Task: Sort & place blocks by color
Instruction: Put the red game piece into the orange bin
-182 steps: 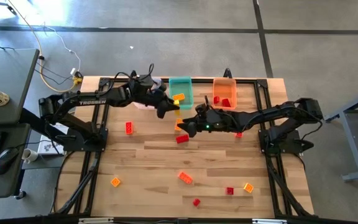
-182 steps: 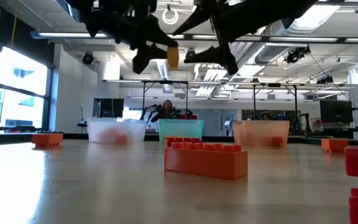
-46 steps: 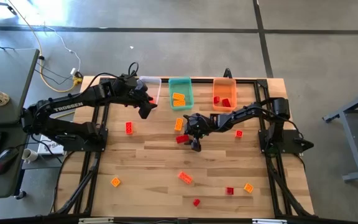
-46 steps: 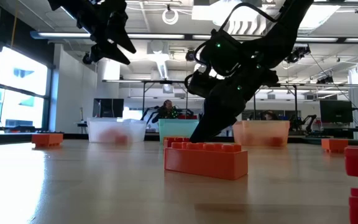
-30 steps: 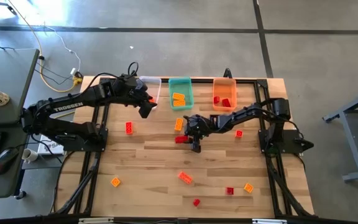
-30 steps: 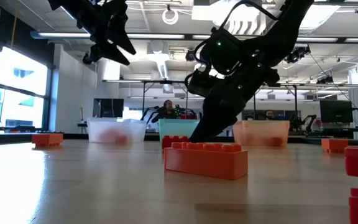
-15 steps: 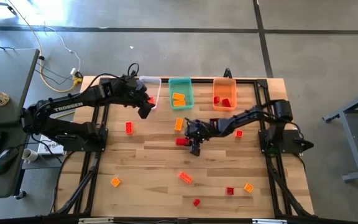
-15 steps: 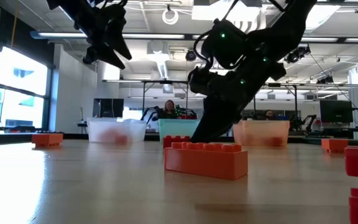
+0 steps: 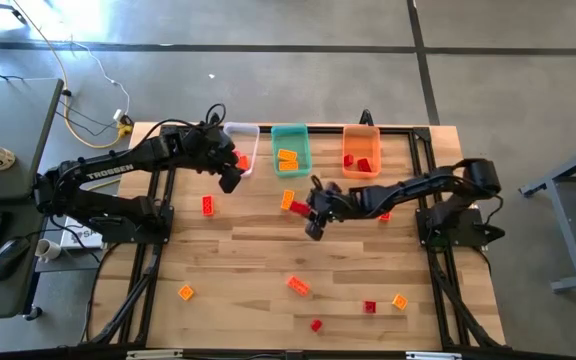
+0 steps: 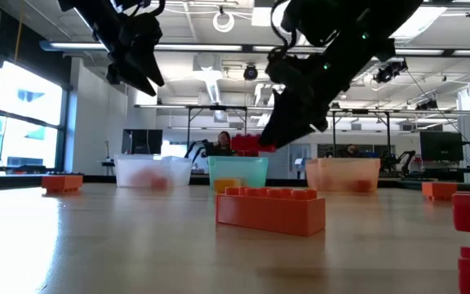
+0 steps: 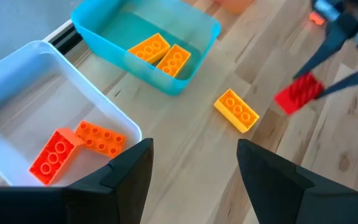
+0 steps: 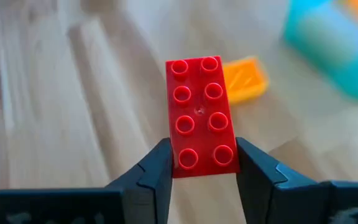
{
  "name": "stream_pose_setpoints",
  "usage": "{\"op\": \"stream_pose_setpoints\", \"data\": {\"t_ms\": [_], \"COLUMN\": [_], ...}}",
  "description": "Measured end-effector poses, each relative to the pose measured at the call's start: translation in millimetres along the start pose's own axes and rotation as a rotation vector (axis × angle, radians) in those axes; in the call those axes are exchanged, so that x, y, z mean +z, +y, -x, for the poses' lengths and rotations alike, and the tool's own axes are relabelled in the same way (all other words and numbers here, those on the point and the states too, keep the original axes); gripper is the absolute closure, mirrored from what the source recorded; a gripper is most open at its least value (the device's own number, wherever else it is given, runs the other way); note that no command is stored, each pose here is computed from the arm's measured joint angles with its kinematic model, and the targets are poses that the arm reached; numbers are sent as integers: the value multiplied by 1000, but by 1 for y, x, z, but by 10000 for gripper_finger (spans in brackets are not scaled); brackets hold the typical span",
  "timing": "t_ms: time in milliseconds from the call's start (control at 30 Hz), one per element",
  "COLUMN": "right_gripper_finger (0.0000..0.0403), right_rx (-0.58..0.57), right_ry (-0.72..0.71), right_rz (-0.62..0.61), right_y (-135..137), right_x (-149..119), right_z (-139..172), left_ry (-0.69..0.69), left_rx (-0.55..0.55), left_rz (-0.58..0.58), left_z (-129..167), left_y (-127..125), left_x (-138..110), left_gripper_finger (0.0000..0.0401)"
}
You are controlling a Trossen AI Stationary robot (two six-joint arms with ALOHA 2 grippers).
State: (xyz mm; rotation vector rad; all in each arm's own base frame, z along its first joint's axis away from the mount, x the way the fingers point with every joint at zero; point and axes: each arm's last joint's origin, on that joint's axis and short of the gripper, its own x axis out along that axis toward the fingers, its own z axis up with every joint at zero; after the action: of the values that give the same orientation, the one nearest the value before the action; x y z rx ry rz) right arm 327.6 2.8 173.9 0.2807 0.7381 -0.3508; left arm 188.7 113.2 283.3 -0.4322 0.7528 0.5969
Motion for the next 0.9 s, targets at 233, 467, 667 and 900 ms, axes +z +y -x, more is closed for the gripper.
{"op": "stream_pose_setpoints", "data": {"t_ms": [233, 467, 667, 900], "right_gripper_finger": [287, 287, 287, 287], "right_rx": [-199, -403, -602, -736], "right_ry": [-133, -220, -232, -130], "right_rz": [-51, -142, -251, -326], "right_y": [-11, -31, -59, -97], "right_x": [15, 25, 27, 23], "right_z": [26, 49, 68, 78], "left_ry": [21, 10, 6, -3], "left_rx": [5, 52, 73, 100], "left_rz": [-26, -27, -17, 18], "left_z": [0, 0, 0, 0], "left_y": [0, 2, 3, 4], "left_x": [-2, -2, -1, -1], "left_gripper_finger": [183, 183, 183, 183]}}
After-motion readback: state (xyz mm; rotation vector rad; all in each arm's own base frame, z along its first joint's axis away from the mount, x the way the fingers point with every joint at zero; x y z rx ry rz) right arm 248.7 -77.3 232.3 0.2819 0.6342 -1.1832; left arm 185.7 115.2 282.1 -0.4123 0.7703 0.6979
